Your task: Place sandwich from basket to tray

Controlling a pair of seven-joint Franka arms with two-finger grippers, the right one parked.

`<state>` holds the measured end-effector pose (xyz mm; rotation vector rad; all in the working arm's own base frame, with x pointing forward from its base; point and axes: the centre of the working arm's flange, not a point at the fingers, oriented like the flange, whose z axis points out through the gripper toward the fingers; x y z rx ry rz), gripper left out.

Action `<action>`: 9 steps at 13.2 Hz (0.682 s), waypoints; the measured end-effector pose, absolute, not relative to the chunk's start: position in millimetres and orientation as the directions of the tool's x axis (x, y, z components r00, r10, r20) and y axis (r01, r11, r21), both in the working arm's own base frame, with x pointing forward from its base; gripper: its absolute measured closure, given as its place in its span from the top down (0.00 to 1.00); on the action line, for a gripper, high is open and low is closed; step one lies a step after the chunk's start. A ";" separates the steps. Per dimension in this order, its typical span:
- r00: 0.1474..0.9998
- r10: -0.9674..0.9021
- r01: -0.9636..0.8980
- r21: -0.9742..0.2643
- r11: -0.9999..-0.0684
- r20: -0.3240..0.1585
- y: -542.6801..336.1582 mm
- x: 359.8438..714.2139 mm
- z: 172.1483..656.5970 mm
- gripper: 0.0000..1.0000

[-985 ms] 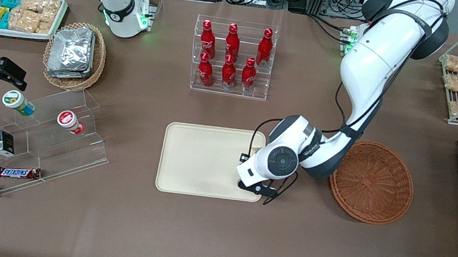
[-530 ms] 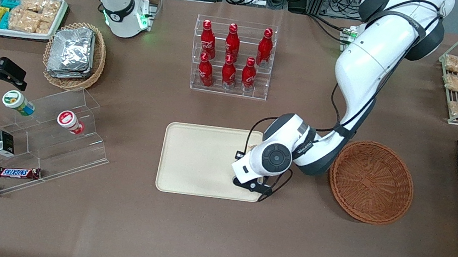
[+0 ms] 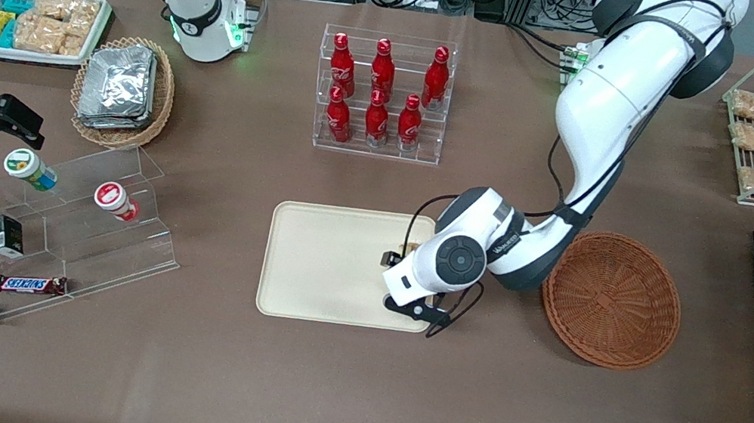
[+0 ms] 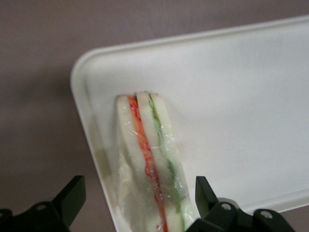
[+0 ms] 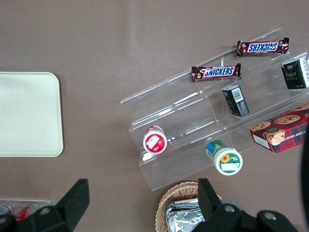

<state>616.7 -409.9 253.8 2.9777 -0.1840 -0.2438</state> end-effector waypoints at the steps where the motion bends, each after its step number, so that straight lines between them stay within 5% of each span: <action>1: 0.981 -0.119 -0.096 0.147 -0.984 -0.155 -395.5 624.5 275.7 1.00; 5: 0.980 -0.017 -0.001 0.076 -0.997 -0.200 -288.0 647.1 398.7 1.00; 9: 0.976 0.004 0.012 0.034 -0.999 -0.219 -175.8 632.0 512.7 1.00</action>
